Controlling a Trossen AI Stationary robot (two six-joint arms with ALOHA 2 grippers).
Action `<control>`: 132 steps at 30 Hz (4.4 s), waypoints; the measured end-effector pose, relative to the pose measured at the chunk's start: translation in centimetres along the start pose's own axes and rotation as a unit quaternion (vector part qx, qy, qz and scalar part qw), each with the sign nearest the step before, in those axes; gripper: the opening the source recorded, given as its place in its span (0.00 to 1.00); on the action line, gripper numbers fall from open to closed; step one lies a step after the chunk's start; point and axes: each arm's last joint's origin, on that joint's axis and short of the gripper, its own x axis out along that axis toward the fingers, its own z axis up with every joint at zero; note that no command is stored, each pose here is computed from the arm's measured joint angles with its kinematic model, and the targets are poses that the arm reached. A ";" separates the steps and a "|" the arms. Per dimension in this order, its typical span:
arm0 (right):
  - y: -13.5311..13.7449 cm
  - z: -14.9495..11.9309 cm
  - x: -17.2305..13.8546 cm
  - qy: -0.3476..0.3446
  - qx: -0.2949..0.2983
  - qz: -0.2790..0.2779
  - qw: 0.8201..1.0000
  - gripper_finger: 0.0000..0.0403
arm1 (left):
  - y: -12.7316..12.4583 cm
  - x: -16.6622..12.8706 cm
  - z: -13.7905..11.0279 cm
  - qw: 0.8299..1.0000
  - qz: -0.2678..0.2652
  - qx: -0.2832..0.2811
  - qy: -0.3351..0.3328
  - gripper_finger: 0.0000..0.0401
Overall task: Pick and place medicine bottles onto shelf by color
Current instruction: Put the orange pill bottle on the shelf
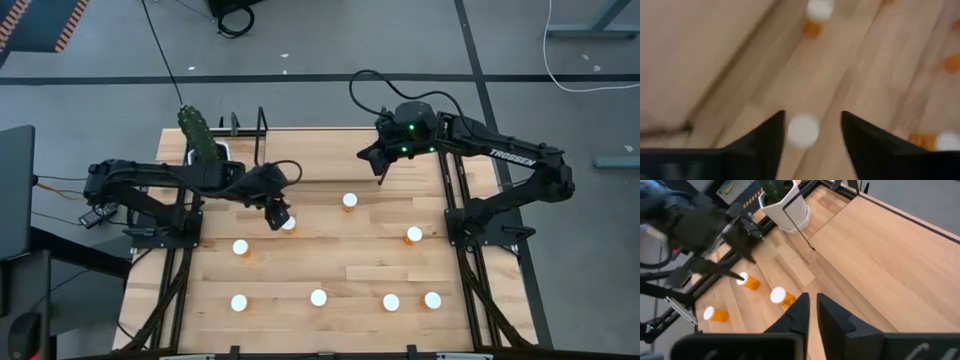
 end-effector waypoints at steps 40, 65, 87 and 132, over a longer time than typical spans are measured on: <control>-0.5 -1.0 -2.5 0.022 -0.103 -0.026 0.994 0.64 | -0.6 13.2 -1.6 0.966 0.038 -0.163 0.197 0.80; -0.5 -1.0 -2.9 0.016 -0.097 -0.027 0.995 0.64 | 1.4 10.7 2.4 0.974 0.015 -0.101 0.204 0.54; -0.6 -1.2 -7.6 -0.079 -0.077 -0.064 0.992 0.64 | 16.0 2.8 12.3 0.988 0.089 0.059 0.109 0.55; -0.8 -1.0 -7.5 -0.100 -0.060 -0.107 0.987 0.64 | 23.5 12.6 15.1 0.942 0.089 0.171 0.275 0.57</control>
